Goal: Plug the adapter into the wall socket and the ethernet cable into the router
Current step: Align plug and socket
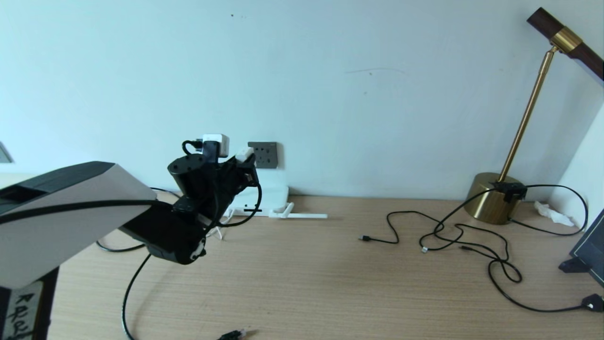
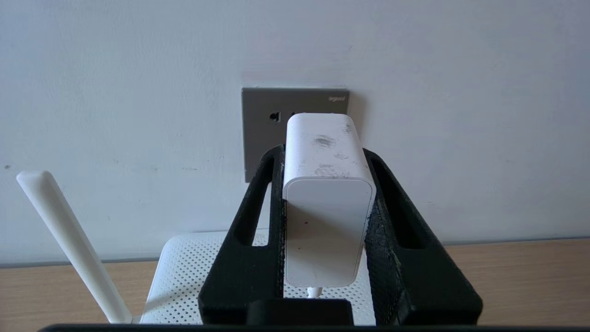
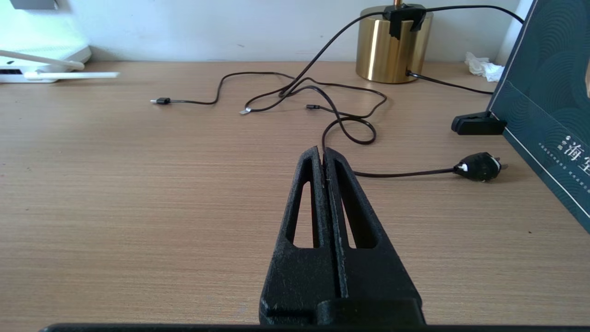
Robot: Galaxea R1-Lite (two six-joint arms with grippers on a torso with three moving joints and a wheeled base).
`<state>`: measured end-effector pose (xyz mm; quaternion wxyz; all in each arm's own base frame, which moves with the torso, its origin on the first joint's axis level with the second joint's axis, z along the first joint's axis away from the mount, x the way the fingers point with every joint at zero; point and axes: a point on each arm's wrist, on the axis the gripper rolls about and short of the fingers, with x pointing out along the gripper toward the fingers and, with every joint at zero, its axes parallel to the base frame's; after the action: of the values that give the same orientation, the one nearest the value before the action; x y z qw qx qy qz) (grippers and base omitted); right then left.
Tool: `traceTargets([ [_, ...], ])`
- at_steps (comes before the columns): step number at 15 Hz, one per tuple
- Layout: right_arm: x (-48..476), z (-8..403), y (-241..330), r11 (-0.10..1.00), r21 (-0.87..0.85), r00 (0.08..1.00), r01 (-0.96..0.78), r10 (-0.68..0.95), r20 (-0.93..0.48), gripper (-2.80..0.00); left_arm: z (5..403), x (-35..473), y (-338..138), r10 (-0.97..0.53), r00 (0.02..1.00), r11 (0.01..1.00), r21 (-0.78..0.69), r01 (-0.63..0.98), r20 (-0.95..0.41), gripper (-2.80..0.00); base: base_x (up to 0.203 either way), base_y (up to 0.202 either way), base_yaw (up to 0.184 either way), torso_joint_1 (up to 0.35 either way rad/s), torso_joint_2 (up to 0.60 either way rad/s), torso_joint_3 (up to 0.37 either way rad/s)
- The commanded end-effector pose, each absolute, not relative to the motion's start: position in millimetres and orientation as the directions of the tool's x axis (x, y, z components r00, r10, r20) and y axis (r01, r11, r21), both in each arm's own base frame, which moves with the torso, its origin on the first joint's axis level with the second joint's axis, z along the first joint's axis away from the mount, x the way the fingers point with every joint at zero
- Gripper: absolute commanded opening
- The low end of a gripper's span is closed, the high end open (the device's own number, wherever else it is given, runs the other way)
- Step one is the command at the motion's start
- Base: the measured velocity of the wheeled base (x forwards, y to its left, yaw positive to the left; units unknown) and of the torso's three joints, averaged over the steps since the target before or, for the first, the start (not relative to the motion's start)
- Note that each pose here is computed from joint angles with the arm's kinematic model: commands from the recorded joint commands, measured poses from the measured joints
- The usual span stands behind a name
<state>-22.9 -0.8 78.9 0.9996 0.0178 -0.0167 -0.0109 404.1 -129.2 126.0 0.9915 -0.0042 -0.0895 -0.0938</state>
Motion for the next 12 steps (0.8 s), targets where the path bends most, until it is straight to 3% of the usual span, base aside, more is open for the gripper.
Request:
traceTargets([
  [1, -22, 76, -1, 0.999, 0.036, 0.999, 0.021, -0.021, 0.025, -2.8, 103, 413, -132, -0.185, 0.968, 0.982, 0.009, 0.187, 0.17, -2.8, 0.0, 0.0, 0.0, 0.0, 0.0, 0.0],
  [12, -22, 76, -1, 0.999, 0.036, 0.999, 0.021, -0.021, 0.025, -2.8, 89, 443, -127, -0.177, 0.963, 0.984, 0.011, 0.178, 0.206, -2.8, 0.0, 0.0, 0.0, 0.0, 0.0, 0.0],
])
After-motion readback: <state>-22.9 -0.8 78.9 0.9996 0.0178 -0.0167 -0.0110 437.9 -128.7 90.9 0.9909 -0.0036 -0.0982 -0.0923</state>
